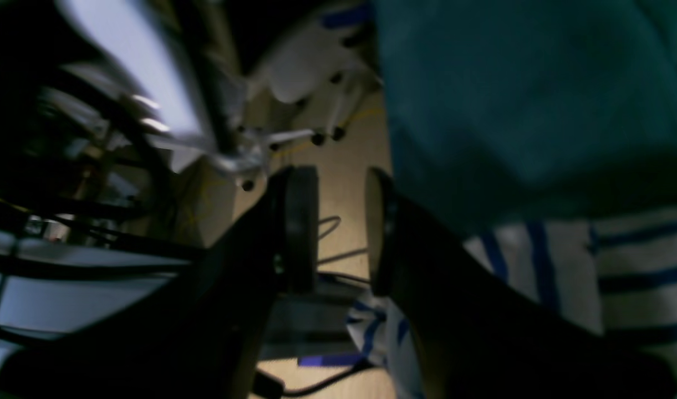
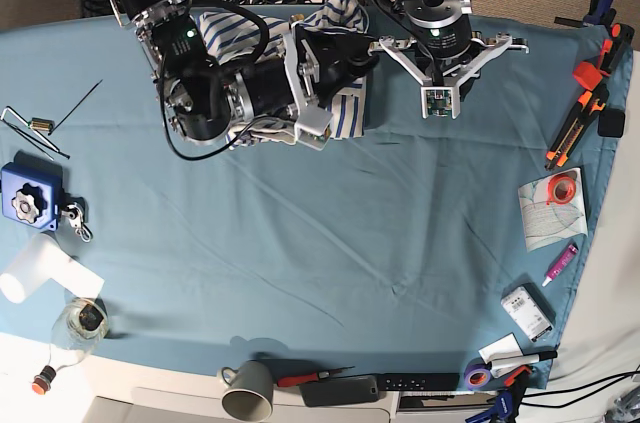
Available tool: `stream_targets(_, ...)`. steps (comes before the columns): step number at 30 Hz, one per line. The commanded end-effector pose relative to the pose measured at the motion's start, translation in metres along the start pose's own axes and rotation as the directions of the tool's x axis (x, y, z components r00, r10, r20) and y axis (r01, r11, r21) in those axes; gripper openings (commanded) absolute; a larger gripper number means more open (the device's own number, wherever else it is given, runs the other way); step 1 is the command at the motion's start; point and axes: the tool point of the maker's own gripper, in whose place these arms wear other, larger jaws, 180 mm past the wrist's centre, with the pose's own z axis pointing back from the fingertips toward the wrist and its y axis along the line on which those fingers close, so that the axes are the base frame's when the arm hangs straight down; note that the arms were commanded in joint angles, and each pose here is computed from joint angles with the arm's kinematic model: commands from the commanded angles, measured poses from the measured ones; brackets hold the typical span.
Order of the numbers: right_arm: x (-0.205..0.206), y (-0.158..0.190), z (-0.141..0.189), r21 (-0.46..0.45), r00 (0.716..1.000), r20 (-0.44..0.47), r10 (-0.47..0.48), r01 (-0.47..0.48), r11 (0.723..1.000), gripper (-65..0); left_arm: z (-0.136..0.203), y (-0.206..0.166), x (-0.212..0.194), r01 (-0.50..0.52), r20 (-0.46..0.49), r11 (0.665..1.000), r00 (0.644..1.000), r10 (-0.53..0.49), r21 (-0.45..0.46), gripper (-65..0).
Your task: Fold the T-shirt properly
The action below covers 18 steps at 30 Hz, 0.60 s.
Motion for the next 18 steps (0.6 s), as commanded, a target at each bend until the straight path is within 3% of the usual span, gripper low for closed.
stream_targets(1,0.019,0.0,0.007,-0.007,0.998,0.048,0.039,-0.039,0.999,-49.6,0.011,-0.014,-0.007,0.068,-0.002,0.996,0.998,-0.068,-0.058,-65.0)
stream_targets(4,0.036,-0.01,0.023,-0.059,0.994,0.084,0.074,-0.069,0.996,-49.6,0.011,-0.014,-0.007,0.067,-0.001,0.996,0.998,-0.067,-0.058,-65.0)
stream_targets(8,0.074,-0.032,0.069,-0.204,0.972,0.182,0.148,-0.11,0.973,-49.6,0.011,-0.014,-0.007,0.066,-0.001,0.996,0.998,-0.067,-0.059,-65.0)
stream_targets(12,0.089,-0.062,0.129,-0.426,0.952,0.236,0.196,-0.08,0.901,-49.6,0.011,-0.02,-0.007,0.054,-0.002,0.994,0.999,-0.055,-0.094,-65.0)
stream_targets(18,0.088,-0.074,0.186,-0.572,0.94,0.26,0.221,-0.035,0.82,-49.6,0.012,-0.03,-0.008,0.04,-0.009,0.988,0.999,-0.042,-0.146,-65.0)
